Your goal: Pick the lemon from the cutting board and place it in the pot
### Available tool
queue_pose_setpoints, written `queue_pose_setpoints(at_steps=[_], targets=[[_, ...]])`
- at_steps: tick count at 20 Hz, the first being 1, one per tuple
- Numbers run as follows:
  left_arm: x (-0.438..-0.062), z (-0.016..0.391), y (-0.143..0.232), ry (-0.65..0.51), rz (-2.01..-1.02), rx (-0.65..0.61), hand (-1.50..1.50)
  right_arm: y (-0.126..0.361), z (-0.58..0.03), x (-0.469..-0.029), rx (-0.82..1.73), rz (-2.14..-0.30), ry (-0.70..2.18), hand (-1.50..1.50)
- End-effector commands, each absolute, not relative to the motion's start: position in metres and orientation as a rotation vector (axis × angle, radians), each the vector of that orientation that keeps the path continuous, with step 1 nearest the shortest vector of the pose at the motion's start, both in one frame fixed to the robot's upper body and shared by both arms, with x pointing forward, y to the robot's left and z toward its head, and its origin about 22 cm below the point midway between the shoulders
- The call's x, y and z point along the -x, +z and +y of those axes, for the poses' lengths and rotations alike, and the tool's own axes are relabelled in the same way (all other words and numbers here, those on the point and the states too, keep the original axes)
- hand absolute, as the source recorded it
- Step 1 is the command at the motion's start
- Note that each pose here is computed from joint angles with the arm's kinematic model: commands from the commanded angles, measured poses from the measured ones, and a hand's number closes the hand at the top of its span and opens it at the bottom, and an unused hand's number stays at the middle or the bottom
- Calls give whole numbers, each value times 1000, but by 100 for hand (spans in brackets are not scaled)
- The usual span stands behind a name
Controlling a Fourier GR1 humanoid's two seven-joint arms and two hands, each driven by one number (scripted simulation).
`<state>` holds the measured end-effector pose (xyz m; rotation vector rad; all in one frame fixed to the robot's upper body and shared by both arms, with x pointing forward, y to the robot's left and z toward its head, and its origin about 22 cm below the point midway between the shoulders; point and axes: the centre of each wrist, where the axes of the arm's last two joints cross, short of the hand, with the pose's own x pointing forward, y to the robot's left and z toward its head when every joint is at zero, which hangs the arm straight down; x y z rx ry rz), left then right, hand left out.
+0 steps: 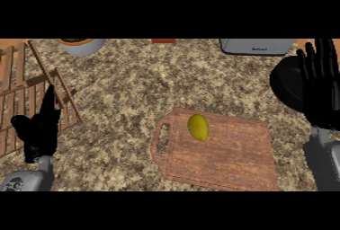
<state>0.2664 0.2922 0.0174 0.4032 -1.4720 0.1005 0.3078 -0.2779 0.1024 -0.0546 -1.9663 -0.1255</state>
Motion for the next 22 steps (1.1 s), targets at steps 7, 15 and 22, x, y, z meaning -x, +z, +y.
queue_pose_setpoints(at_steps=[7, 15, 22], targets=[[-249, 310, 8, -99, -1471, -468, 0, 30, -341, -259, 757, -1435, 317, 150], [-233, 323, 3, -140, -1387, -447, 0, 4, -229, -201, 921, -1611, 155, -150], [-226, 333, 9, -145, -1399, -435, 0, 52, -212, -203, 906, -1379, 389, -150]])
